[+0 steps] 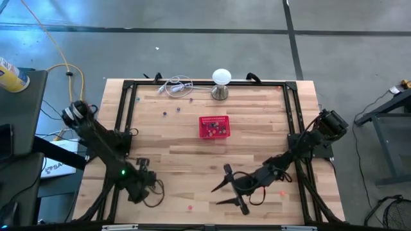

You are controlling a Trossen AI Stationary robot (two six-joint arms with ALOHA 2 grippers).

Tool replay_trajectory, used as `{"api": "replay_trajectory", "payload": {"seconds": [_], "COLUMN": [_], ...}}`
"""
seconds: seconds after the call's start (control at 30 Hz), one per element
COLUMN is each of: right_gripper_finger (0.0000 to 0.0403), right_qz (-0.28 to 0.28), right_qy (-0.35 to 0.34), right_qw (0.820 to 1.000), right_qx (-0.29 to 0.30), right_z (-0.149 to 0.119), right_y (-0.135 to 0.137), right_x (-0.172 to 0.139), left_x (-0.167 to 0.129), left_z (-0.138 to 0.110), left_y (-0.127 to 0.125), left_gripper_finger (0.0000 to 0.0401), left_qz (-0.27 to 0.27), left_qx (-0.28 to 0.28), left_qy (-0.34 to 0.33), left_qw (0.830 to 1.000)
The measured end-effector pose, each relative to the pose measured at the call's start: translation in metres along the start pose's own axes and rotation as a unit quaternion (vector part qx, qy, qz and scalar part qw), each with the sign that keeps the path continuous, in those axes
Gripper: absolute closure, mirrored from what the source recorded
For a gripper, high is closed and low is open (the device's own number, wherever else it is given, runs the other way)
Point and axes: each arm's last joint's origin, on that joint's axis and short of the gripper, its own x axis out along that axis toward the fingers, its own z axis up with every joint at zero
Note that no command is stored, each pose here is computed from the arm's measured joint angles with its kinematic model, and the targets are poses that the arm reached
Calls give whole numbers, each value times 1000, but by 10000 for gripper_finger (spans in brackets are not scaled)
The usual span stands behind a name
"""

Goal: Pick & Place Dice
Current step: Put the left pink dice into the bin

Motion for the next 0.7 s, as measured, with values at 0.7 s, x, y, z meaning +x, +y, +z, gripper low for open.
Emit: {"api": "replay_trajectory", "payload": {"seconds": [0.7], "right_gripper_finger": [275], "right_qz": [-142], "right_qy": [99], "right_qw": [985], "right_qx": [0], "right_z": [-21], "right_y": [16], "right_x": [-10], "left_x": [-44], "left_z": [156], "left_y": [205], "left_gripper_finger": [360], "left_qz": [67], "left_qx": [87], "left_qy": [-320], "left_qw": [941]}}
